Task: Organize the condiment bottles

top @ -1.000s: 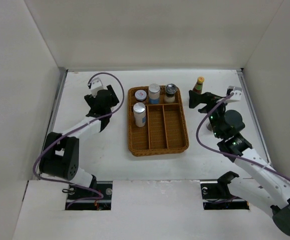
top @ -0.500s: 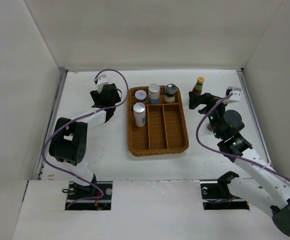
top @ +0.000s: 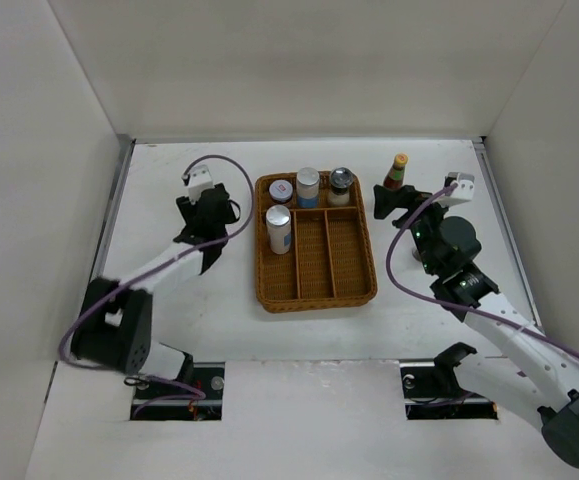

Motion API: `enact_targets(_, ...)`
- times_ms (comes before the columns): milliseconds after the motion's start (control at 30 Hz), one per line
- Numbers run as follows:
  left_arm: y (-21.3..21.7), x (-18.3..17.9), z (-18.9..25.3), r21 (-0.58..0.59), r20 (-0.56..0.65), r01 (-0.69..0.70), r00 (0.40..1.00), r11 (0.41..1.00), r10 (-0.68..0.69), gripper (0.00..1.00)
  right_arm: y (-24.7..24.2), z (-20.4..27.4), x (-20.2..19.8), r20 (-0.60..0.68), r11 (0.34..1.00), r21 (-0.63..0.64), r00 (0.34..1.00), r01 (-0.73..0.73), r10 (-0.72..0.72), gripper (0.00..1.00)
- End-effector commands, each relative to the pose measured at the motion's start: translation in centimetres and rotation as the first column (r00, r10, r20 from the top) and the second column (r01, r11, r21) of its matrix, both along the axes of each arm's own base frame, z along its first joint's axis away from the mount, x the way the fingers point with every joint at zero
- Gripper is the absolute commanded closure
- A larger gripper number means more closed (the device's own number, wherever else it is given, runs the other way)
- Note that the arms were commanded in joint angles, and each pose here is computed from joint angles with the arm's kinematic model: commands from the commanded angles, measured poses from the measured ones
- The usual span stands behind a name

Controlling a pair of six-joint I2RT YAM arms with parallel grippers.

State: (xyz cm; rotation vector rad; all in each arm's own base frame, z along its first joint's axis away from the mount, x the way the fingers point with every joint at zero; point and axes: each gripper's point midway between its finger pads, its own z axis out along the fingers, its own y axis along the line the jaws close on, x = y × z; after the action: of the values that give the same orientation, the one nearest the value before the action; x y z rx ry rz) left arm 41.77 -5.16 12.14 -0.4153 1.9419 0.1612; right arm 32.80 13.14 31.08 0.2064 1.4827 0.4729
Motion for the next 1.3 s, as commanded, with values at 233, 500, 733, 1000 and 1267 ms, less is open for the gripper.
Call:
enact_targets(233, -1.2, -11.0, 22.5, -0.162, 0.564, 0.114, 0.826, 0.98, -0.003, 0.75, 0.2, 0.8, 0.0, 0.027, 1.0, 0.027, 1.0, -0.014, 0.013, 0.0)
enact_targets(500, -13.9, -12.4, 24.4, -0.085, 0.564, 0.391, 0.777, 0.917, -0.279, 0.77, -1.2, 0.8, -0.1, 0.028, 0.999, 0.027, 0.999, 0.018, -0.019, 0.0)
enact_targets(733, -8.8, -10.8, 16.3, -0.022, 0.409, 0.22, 0.892, 0.975, -0.192, 0.73, -0.1, 1.5, 0.1, 0.023, 1.0, 0.011, 0.999, -0.03, 0.029, 0.0)
enact_targets(1000, -6.0, -9.4, 6.5, -0.271, 0.195, 0.2, 0.969, 0.941, -0.15, 0.4, 0.7, 0.6, -0.4, -0.007, 0.999, -0.006, 0.999, -0.052, 0.052, 0.47)
enact_targets(1267, -3.7, -9.1, 1.4, -0.315, 0.035, 0.126, 0.992, 0.941, -0.121, 0.17, 1.6, 0.6, -0.3, -0.016, 0.997, -0.014, 0.997, -0.073, 0.073, 0.31)
